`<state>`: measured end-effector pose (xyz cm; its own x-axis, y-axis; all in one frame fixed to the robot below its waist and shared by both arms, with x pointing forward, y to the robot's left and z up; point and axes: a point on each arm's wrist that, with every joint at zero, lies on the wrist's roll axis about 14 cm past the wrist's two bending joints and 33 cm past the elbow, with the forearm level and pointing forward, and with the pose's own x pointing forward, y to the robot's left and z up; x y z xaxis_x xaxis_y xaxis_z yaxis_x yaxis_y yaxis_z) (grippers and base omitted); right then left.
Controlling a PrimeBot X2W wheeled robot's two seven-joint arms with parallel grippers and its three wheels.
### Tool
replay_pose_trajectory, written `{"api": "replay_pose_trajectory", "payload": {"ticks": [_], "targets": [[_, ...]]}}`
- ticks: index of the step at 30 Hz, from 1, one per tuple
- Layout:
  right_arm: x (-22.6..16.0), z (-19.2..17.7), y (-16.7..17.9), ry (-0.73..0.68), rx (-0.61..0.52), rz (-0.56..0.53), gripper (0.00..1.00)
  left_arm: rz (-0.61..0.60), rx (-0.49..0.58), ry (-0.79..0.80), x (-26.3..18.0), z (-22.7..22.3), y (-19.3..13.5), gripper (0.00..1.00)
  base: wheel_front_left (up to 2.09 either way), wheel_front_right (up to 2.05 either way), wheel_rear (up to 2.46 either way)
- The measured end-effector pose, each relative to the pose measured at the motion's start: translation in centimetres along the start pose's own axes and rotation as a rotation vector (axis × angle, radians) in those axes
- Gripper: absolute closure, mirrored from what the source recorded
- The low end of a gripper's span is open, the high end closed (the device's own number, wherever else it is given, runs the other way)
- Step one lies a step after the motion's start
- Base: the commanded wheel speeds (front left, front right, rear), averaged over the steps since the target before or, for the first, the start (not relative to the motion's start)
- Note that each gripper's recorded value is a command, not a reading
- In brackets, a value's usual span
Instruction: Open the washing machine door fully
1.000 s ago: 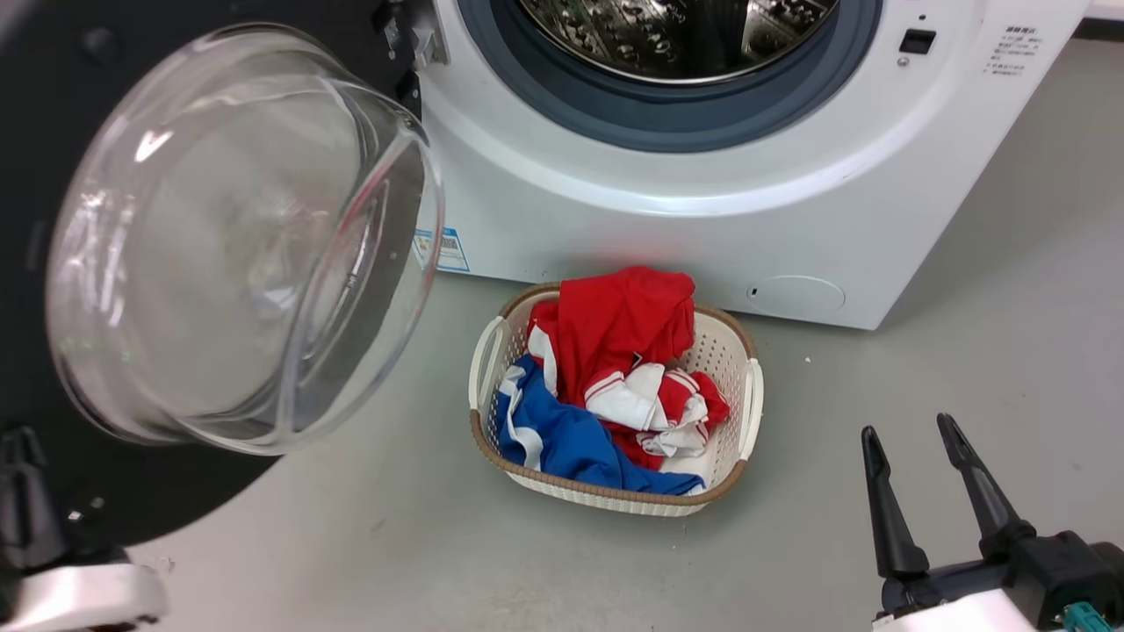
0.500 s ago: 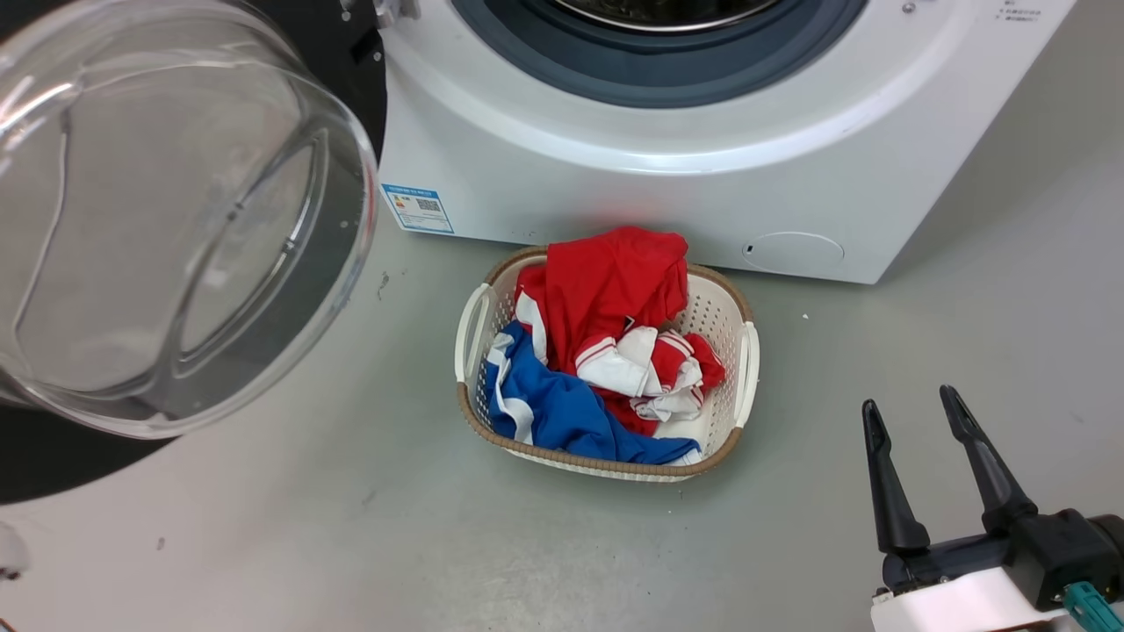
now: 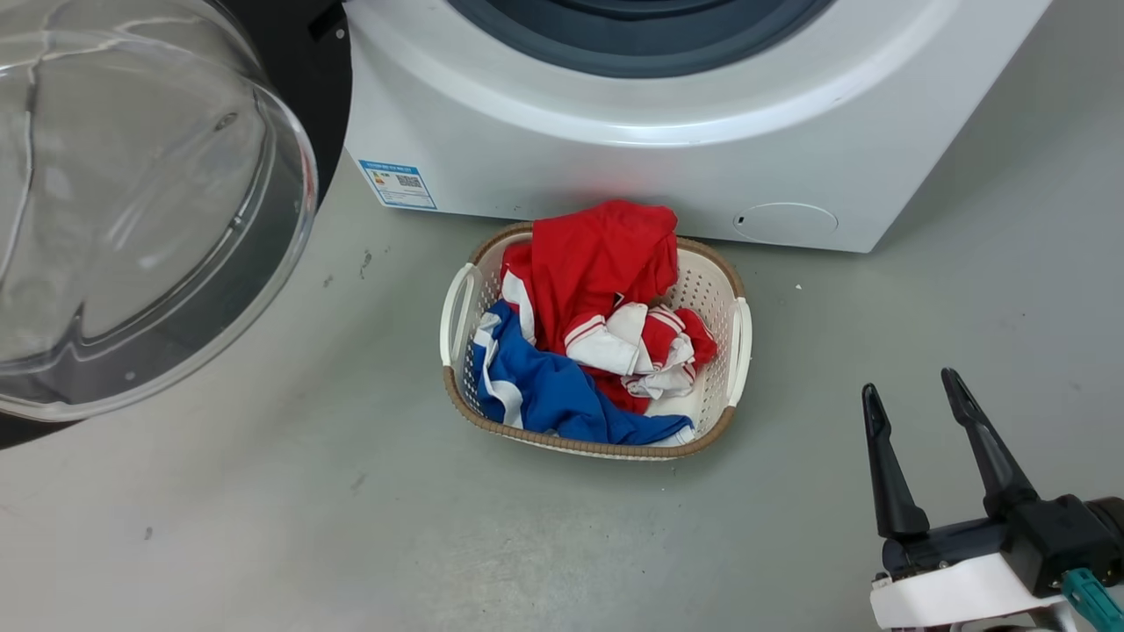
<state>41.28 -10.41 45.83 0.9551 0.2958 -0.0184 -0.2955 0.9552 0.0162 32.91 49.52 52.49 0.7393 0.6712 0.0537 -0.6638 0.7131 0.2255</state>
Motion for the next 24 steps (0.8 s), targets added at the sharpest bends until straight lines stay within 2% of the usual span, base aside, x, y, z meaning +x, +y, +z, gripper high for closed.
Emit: {"api": "replay_pose_trajectory", "payload": {"ticks": [12, 18, 24], "targets": [[-0.3, 0.2, -0.7, -0.002, -0.002, -0.023, 0.00, 0.008, -0.017, 0.029, 1.3, -0.6, 0.4, 1.00, 0.00, 0.00, 0.00], [-1.2, 1.7, -1.4, -0.039, 0.008, -0.054, 0.00, 0.009, -0.046, -0.029, 0.5, 1.1, 1.0, 1.00, 0.00, 0.00, 0.00], [-2.6, 3.7, -1.8, -0.088, 0.000, -0.076, 0.00, -0.044, -0.068, -0.136, -1.0, 4.2, 0.3, 1.00, 0.00, 0.00, 0.00]]}}
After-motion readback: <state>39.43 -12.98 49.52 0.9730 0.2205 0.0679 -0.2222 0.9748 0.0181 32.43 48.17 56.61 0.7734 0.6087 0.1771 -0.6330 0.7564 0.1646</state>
